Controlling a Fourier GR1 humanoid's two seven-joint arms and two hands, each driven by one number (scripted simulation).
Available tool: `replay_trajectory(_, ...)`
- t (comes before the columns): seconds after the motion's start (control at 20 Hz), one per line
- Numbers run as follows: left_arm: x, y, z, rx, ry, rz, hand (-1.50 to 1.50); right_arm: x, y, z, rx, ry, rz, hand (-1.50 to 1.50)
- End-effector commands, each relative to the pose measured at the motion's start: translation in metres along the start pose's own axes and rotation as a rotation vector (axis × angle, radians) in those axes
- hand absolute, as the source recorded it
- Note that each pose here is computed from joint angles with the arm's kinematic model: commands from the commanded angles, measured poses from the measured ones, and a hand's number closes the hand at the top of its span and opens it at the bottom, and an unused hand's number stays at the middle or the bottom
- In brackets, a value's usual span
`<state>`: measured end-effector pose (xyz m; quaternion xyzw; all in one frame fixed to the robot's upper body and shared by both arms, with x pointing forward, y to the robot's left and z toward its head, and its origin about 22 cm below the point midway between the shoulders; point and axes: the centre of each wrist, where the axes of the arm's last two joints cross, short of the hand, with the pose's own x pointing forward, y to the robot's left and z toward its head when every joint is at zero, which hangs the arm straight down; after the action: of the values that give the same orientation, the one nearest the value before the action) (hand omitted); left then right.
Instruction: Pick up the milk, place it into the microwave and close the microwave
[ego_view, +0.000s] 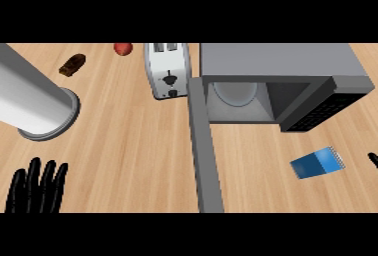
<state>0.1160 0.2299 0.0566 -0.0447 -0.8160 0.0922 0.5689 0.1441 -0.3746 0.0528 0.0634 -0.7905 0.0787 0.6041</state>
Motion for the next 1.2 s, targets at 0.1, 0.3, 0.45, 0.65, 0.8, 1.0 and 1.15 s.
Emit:
replay_trajectory(0.1, -0.003, 0.015, 0.005, -0.004, -0.011, -0.007, -1.50, -0.039, 0.003, -0.015, -0.021, 0.015, -0.028, -1.50)
replay_trajectory(0.3, -0.011, 0.024, 0.028, 0.026, -0.011, -0.003, -1.50, -0.057, 0.001, -0.015, -0.116, 0.046, 0.029, -1.50)
replay_trajectory(0.45, -0.003, 0.016, 0.025, 0.013, -0.012, -0.008, -1.50, -0.082, 0.001, -0.008, -0.143, 0.064, 0.056, -1.50)
replay_trajectory(0.65, -0.017, 0.005, 0.035, 0.006, 0.000, -0.014, -1.50, -0.096, -0.037, -0.008, -0.192, 0.066, 0.076, -1.50)
replay_trajectory(0.8, 0.015, -0.001, 0.020, 0.011, -0.004, -0.003, -1.50, -0.133, -0.013, -0.003, -0.192, 0.090, 0.080, -1.50)
replay_trajectory(1.0, -0.002, 0.000, 0.047, 0.009, -0.002, 0.023, -1.50, -0.141, -0.044, -0.002, -0.180, 0.097, 0.089, -1.50)
replay_trajectory(1.15, -0.019, 0.024, 0.049, 0.017, -0.016, 0.001, -1.50, -0.152, -0.039, -0.009, -0.166, 0.079, 0.096, -1.50)
